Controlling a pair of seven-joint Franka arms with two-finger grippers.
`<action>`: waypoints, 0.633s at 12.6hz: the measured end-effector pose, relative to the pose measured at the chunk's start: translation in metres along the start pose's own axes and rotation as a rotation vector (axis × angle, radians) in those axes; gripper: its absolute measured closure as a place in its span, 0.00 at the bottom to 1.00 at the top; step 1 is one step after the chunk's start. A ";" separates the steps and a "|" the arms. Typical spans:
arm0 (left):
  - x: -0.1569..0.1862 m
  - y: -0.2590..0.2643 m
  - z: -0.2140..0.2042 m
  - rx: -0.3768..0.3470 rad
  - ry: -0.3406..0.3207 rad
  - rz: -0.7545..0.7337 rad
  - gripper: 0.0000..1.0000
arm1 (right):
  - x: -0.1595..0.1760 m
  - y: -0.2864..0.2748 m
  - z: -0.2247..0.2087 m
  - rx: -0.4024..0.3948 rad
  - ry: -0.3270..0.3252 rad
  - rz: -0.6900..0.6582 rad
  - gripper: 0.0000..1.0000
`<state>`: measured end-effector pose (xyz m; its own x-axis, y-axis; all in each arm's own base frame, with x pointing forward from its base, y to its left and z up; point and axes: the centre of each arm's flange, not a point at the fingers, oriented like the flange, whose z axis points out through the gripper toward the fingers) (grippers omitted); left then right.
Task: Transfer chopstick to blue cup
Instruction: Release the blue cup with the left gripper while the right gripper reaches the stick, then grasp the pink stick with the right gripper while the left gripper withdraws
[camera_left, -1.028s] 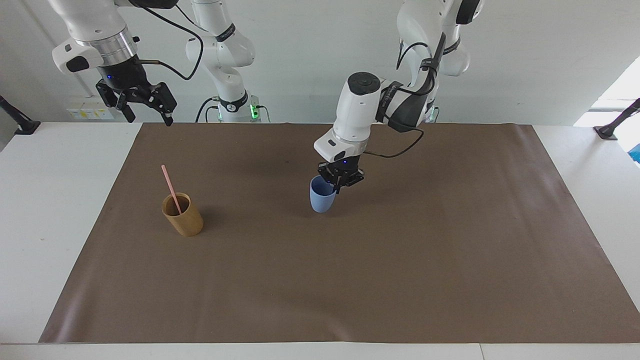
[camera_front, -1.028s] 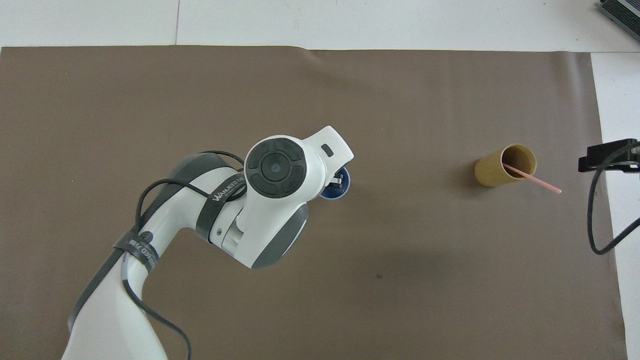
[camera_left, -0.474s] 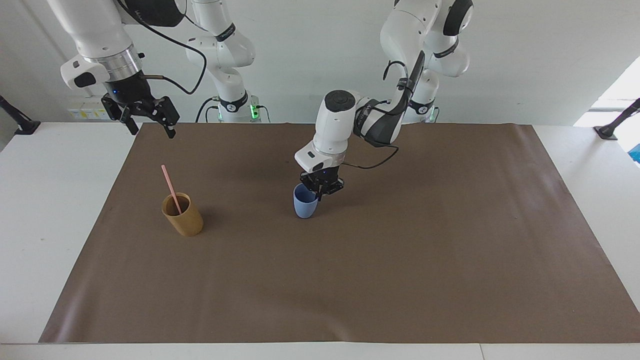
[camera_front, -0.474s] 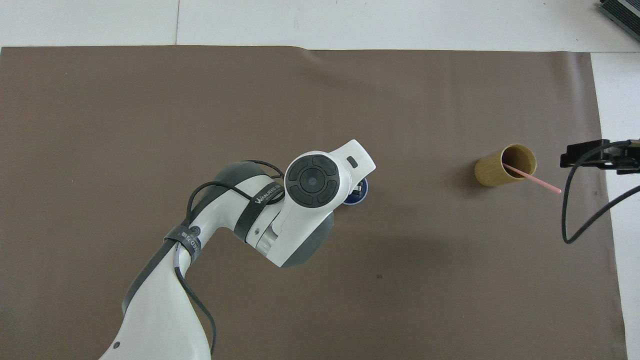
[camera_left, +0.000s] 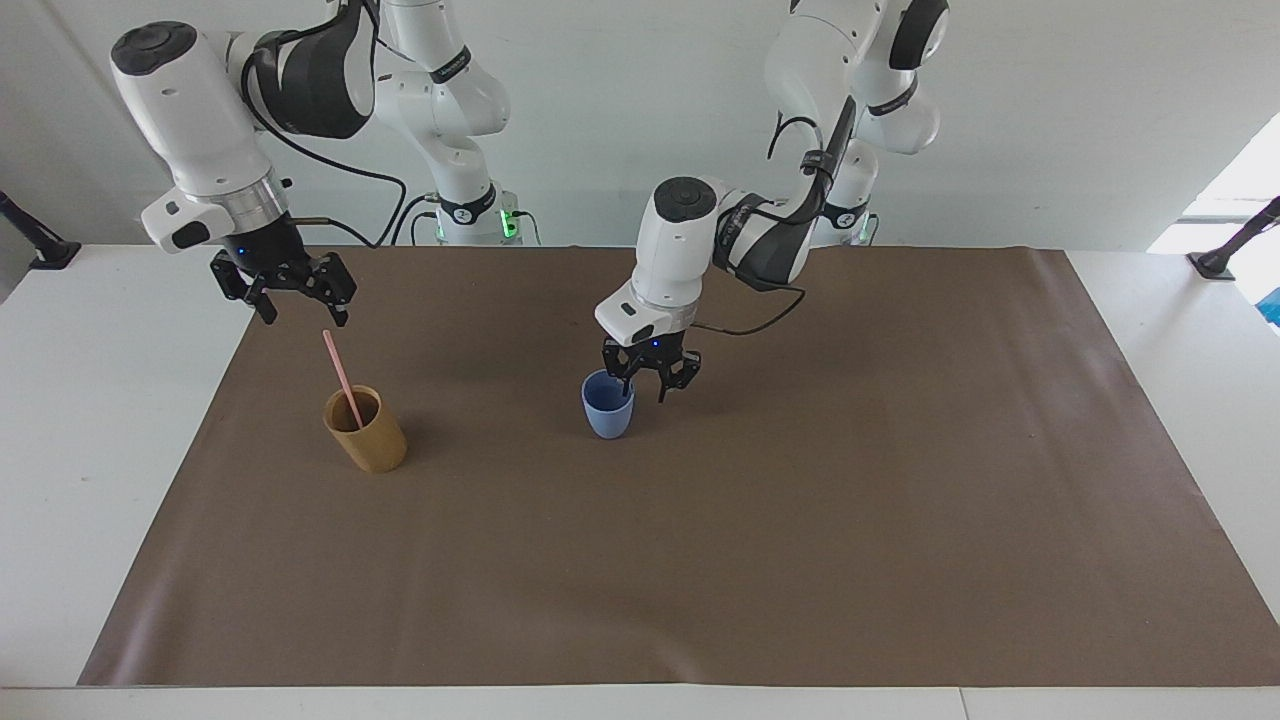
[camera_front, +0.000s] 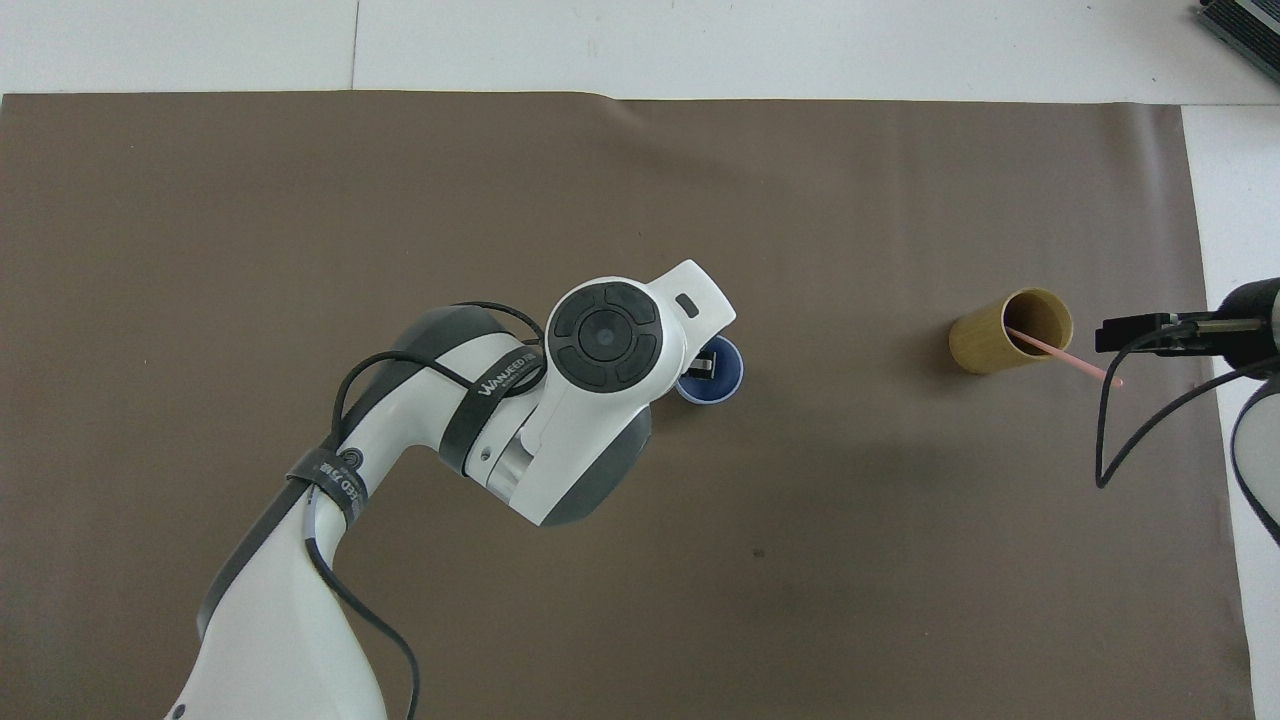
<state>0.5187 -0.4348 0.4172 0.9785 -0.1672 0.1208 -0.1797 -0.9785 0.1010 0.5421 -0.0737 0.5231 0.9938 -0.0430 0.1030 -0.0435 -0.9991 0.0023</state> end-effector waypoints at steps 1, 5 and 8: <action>0.006 -0.019 -0.021 0.008 -0.003 -0.028 0.14 | -0.003 0.003 0.013 -0.001 -0.001 -0.005 0.00; 0.031 -0.156 -0.107 0.053 -0.032 -0.119 0.00 | -0.016 0.008 0.060 -0.005 0.019 -0.037 0.00; 0.022 -0.246 -0.141 0.076 -0.095 -0.074 0.00 | -0.022 0.009 0.082 -0.007 0.023 -0.053 0.04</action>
<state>0.5705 -0.1810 0.5343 0.9946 -0.1013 0.0218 -0.1020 -0.9943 0.0306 0.5286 -0.0824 0.4396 0.9921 0.0098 0.1254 0.0080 -0.9999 0.0147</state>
